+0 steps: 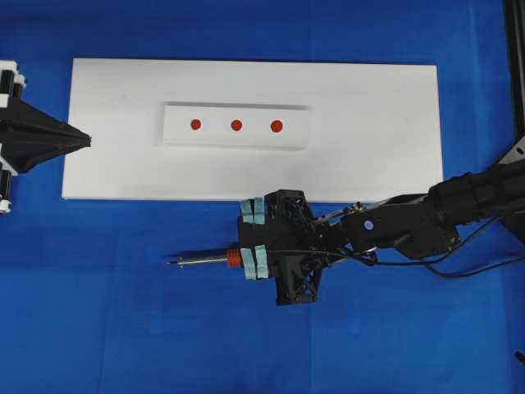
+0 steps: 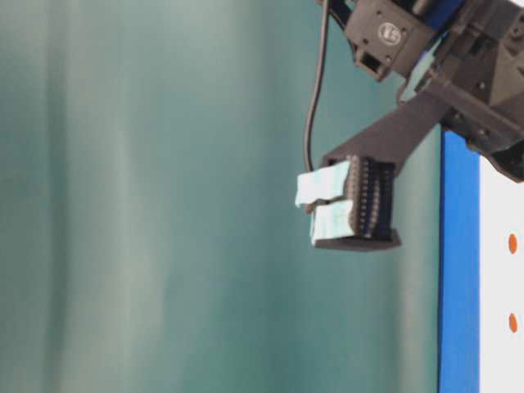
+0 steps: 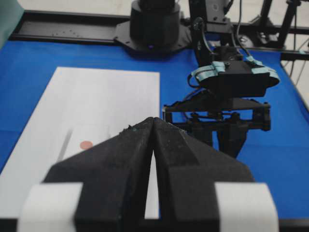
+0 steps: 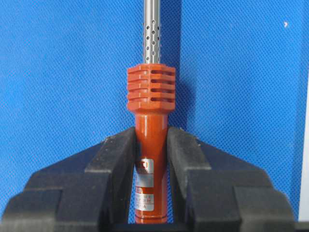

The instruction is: Touch the tip of the soldering iron to the mark.

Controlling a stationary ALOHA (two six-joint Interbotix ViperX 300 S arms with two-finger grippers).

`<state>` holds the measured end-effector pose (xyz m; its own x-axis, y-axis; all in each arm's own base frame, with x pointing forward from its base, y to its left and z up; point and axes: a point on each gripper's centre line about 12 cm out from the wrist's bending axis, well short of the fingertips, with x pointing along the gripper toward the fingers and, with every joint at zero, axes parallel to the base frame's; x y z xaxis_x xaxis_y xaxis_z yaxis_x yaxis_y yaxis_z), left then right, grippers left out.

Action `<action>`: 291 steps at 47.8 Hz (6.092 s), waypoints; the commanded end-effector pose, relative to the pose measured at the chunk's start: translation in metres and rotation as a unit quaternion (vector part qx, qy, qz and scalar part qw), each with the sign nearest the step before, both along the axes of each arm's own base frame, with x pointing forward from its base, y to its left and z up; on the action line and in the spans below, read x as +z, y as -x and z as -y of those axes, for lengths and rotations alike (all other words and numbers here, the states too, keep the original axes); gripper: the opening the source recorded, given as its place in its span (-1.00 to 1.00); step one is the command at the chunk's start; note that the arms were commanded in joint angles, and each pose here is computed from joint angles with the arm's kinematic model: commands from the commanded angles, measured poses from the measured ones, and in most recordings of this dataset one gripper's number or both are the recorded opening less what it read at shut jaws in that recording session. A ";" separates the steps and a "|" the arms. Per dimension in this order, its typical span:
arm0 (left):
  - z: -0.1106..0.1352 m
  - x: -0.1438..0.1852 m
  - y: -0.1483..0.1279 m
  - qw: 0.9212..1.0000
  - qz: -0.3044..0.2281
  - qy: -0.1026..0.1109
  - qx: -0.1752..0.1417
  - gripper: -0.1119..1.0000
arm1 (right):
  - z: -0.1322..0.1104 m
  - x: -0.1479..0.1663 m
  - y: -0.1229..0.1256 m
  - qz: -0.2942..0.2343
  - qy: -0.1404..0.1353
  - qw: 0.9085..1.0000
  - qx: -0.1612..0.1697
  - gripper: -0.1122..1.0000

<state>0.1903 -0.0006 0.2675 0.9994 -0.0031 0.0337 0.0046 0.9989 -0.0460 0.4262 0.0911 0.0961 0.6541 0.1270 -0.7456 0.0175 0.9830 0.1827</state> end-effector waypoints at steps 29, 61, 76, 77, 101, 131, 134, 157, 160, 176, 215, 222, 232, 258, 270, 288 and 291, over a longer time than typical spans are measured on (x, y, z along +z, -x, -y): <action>0.000 0.004 -0.001 1.000 0.008 -0.001 0.000 -0.80 | 0.004 0.056 0.002 0.022 0.019 1.000 -0.003 0.73; 0.000 0.005 -0.001 1.000 0.010 -0.001 0.000 -0.80 | 0.048 0.125 0.020 0.044 0.074 0.996 -0.038 0.71; 0.000 0.005 -0.001 1.000 0.009 0.000 0.000 -0.80 | 0.127 0.128 0.021 0.043 0.114 0.987 -0.102 0.71; 0.000 0.005 -0.001 1.000 0.008 0.000 0.000 -0.80 | 0.130 0.128 0.021 0.042 0.115 0.987 -0.105 0.71; 0.000 0.005 0.000 1.000 0.009 0.000 0.000 -0.80 | 0.133 0.172 0.071 0.080 0.122 0.982 -0.118 0.71; 0.000 0.005 0.000 1.000 0.012 0.001 0.000 -0.80 | 0.122 0.195 0.228 0.217 0.102 0.962 -0.135 0.71; 0.000 0.006 0.000 1.000 0.014 0.000 0.000 -0.80 | 0.120 0.190 0.236 0.226 0.096 0.960 -0.133 0.70; 0.000 0.008 0.000 1.000 0.024 0.000 -0.001 -0.80 | 0.114 0.144 0.261 0.256 0.056 0.956 -0.132 0.64; 0.000 0.009 0.000 1.000 0.025 0.000 -0.001 -0.80 | 0.114 0.142 0.260 0.255 0.056 0.956 -0.131 0.64; 0.000 0.006 -0.001 1.000 0.020 0.001 0.000 -0.80 | 0.114 0.141 0.259 0.256 0.054 0.956 -0.130 0.64; 0.000 0.006 -0.001 1.000 0.019 0.001 0.000 -0.80 | 0.114 0.143 0.259 0.259 0.055 0.956 -0.129 0.64; 0.000 0.006 -0.001 1.000 0.019 0.001 0.000 -0.80 | 0.113 0.144 0.259 0.260 0.055 0.955 -0.129 0.64; 0.000 0.006 -0.001 1.000 0.018 0.001 0.000 -0.80 | 0.114 0.143 0.259 0.259 0.056 0.956 -0.129 0.64; 0.000 0.004 -0.001 1.000 0.018 0.001 0.000 -0.80 | 0.113 0.143 0.259 0.259 0.055 0.956 -0.128 0.64; 0.000 0.004 -0.001 1.000 0.017 0.001 0.000 -0.80 | 0.114 0.143 0.259 0.259 0.055 0.956 -0.129 0.64; 0.000 0.004 -0.001 1.000 0.018 0.001 0.000 -0.80 | 0.113 0.144 0.259 0.260 0.056 0.956 -0.128 0.64; 0.000 0.004 -0.001 1.000 0.017 0.000 -0.001 -0.80 | 0.114 0.143 0.259 0.259 0.056 0.956 -0.128 0.64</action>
<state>0.1897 -0.0006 0.2687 0.9983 -0.0031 0.0583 0.0059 0.9988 -0.0490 0.1647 -0.0225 0.2339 0.9332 -0.1507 -0.3262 0.2003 0.9719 0.1239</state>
